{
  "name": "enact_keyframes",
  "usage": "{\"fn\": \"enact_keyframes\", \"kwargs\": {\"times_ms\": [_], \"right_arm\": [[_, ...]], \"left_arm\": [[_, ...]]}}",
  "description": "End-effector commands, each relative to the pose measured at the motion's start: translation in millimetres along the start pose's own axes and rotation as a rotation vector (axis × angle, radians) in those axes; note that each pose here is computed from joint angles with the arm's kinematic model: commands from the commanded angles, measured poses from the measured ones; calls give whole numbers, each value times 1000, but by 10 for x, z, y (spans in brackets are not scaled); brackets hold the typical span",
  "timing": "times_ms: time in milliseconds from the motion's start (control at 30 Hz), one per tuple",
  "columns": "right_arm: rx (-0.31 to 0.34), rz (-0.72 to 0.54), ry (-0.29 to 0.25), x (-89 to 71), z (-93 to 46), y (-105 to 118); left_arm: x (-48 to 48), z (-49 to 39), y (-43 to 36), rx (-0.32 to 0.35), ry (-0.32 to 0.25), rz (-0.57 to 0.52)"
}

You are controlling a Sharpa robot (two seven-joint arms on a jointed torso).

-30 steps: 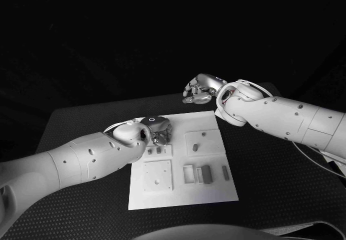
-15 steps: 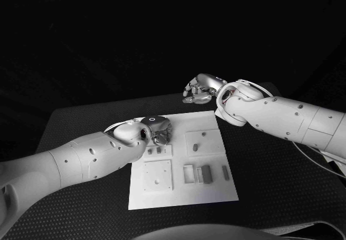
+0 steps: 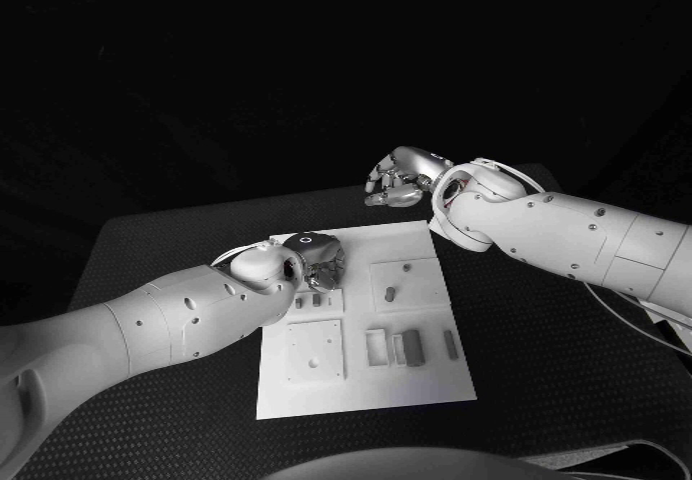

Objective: Assemble the parts on the task board

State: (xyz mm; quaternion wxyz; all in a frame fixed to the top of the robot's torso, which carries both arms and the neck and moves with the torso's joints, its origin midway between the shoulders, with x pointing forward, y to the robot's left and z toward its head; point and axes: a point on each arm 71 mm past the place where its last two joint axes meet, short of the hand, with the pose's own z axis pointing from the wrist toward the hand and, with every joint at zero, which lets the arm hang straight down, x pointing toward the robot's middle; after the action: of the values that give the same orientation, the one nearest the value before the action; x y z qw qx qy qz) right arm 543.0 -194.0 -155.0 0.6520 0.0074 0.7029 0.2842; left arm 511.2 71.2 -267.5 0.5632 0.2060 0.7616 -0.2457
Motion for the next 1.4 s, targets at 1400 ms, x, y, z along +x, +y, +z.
{"fn": "enact_keyframes", "kwargs": {"times_ms": [1400], "right_arm": [[-12,-2,5,5,-1,20]], "left_arm": [[241,-13,40,5,71,33]]}}
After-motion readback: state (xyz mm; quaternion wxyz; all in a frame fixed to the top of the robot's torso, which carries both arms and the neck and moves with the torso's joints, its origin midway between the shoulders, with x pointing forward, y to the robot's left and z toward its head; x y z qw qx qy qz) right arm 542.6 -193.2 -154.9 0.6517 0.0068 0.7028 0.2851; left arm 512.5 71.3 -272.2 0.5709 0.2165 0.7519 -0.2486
